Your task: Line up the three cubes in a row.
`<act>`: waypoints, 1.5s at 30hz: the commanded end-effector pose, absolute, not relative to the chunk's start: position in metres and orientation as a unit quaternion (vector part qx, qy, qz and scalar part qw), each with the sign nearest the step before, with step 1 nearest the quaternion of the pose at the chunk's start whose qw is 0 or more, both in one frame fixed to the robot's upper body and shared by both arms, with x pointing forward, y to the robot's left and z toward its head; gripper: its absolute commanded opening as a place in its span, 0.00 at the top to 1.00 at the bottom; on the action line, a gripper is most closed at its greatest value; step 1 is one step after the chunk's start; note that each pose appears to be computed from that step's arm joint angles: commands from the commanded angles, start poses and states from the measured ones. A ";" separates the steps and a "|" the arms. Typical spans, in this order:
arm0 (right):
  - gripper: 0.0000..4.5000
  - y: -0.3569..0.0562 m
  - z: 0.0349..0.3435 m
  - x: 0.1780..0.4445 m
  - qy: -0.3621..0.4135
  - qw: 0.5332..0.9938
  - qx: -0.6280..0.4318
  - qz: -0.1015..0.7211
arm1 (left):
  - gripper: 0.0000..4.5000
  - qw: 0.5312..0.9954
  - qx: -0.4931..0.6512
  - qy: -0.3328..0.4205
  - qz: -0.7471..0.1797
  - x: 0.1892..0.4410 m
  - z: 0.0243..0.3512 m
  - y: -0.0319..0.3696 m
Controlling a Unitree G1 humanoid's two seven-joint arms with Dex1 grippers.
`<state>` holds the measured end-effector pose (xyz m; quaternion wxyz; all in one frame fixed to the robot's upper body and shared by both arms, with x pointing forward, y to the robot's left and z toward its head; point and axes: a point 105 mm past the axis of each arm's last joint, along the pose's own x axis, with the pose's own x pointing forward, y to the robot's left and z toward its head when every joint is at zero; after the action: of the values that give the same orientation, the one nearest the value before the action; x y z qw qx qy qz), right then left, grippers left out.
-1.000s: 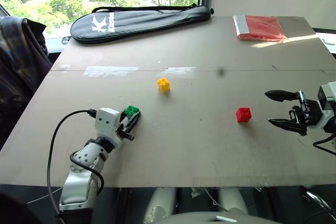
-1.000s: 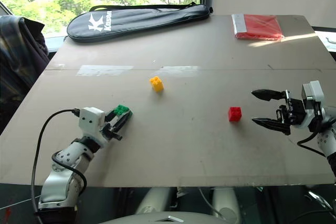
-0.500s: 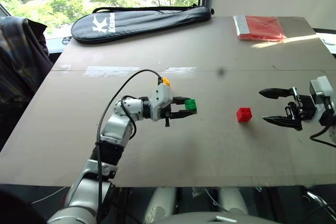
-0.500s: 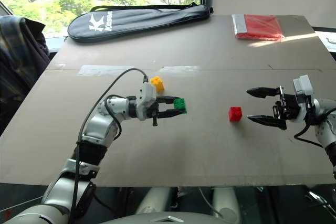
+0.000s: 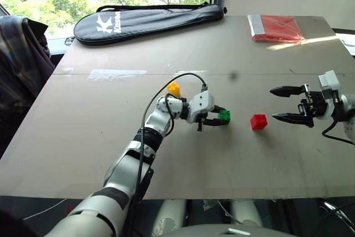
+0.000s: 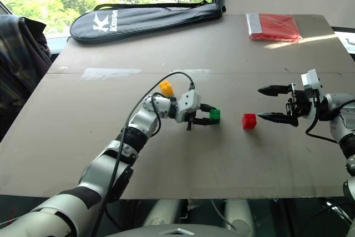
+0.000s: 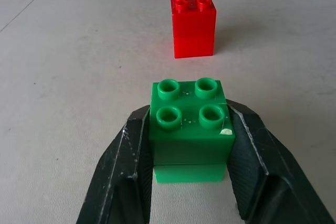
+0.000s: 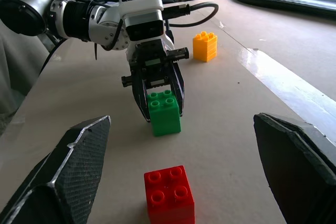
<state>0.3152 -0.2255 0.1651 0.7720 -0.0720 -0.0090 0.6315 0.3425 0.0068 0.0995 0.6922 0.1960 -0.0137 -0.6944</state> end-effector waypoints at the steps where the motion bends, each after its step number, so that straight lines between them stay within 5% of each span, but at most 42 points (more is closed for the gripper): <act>1: 0.00 -0.225 0.178 0.314 -0.025 0.759 -0.084 0.645 | 0.71 0.686 0.200 -0.037 -0.698 0.342 0.108 -0.005; 28: 0.00 -0.231 0.174 0.319 -0.018 0.770 -0.095 0.631 | 0.71 0.665 0.181 0.005 -0.724 0.332 0.101 -0.014; 35: 0.00 -0.232 0.174 0.319 -0.019 0.771 -0.097 0.629 | 0.03 0.673 0.191 0.009 -0.715 0.335 0.099 -0.013; 45: 0.00 -0.231 0.177 0.322 -0.023 0.773 -0.094 0.627 | 0.01 0.682 0.171 -0.022 -0.711 0.336 0.120 -0.018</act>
<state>0.3238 -0.2306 0.1649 0.7836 -0.0857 -0.0022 0.6153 0.3349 -0.0157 0.0976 0.6769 0.1800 0.0199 -0.7135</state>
